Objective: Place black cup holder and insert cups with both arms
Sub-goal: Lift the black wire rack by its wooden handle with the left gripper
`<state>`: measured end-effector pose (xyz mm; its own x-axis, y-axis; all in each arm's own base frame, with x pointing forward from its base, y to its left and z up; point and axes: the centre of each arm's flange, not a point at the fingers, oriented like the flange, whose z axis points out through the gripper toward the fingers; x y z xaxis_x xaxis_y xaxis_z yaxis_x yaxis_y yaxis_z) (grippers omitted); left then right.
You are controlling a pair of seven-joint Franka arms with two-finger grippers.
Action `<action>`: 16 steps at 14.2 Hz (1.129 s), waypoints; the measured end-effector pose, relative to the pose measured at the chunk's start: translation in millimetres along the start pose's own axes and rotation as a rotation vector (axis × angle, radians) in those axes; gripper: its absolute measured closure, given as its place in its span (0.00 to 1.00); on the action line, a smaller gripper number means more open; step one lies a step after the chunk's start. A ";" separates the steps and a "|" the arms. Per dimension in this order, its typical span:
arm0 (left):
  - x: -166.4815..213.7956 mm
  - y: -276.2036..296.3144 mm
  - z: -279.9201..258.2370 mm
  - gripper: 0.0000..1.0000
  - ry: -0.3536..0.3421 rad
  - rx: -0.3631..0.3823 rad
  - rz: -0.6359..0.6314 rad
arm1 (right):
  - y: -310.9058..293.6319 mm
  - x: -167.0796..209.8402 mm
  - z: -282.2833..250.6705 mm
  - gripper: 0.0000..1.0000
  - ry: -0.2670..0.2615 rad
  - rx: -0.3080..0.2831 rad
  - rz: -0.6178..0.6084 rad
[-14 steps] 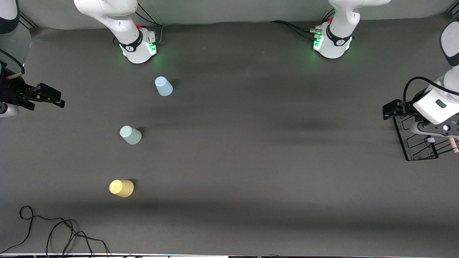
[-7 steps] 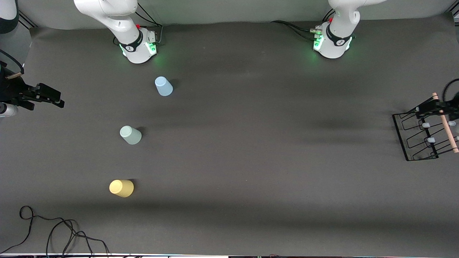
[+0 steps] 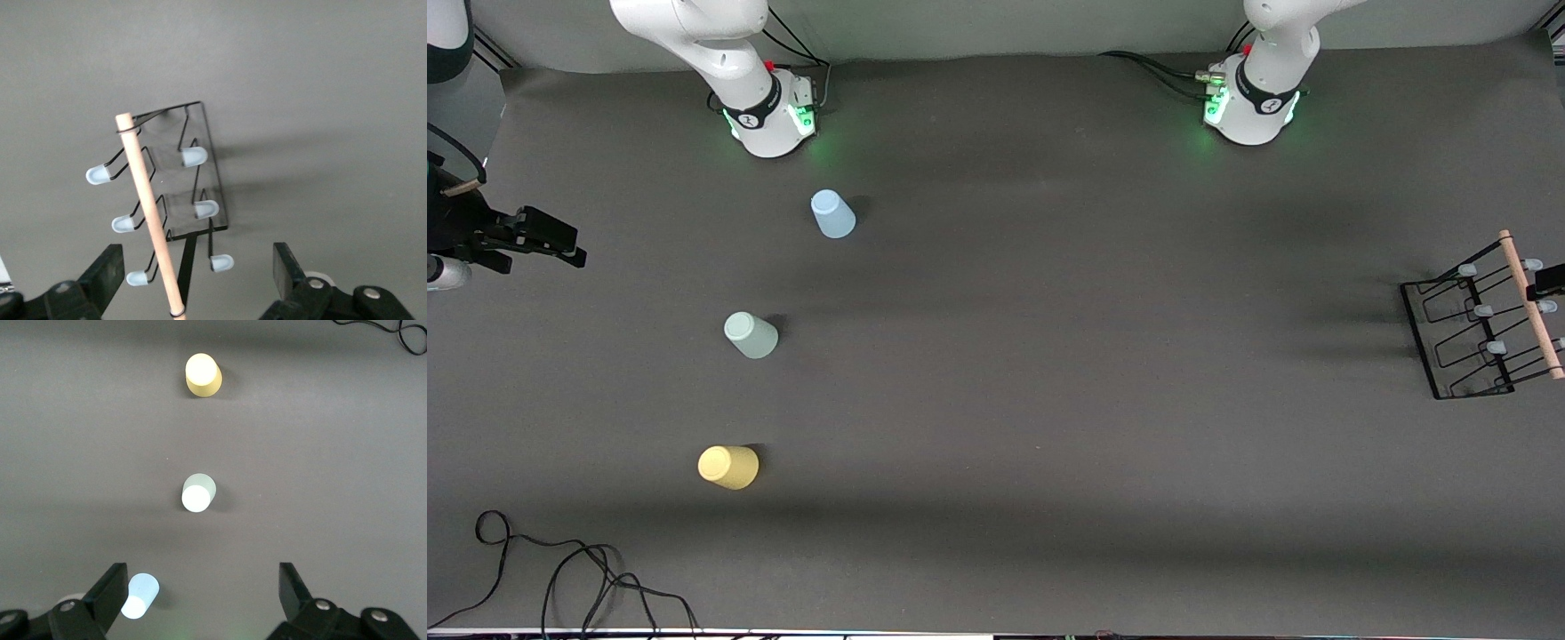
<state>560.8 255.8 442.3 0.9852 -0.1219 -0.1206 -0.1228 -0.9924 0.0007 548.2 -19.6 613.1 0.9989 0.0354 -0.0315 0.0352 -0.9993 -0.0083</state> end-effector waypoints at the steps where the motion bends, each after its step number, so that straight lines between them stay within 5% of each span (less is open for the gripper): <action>1: -2.2 -9.1 17.4 0.00 0.004 0.000 0.001 | -0.1 0.0 0.0 0.00 0.000 0.000 0.000; 7: -31.5 -46.1 94.8 0.04 0.030 0.004 0.023 | -0.5 0.8 1.3 0.00 -0.002 0.000 -0.001; 10: -35.4 -46.5 104.8 0.30 0.028 0.000 0.021 | -1.1 1.0 1.5 0.00 -0.003 0.000 -0.002; 12: -35.9 -42.7 115.2 0.37 0.037 0.004 0.025 | -1.1 1.0 1.5 0.00 -0.002 0.000 -0.002; 16: -37.5 -40.4 122.9 0.84 0.041 0.005 0.026 | -1.1 1.0 1.5 0.00 -0.002 0.000 -0.002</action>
<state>514.1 302.2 324.8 0.9857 -0.1487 -0.0795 -0.1494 -0.9888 -0.0019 549.1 -18.4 611.5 0.9987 0.0376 -0.0339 0.0373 -0.9993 -0.0084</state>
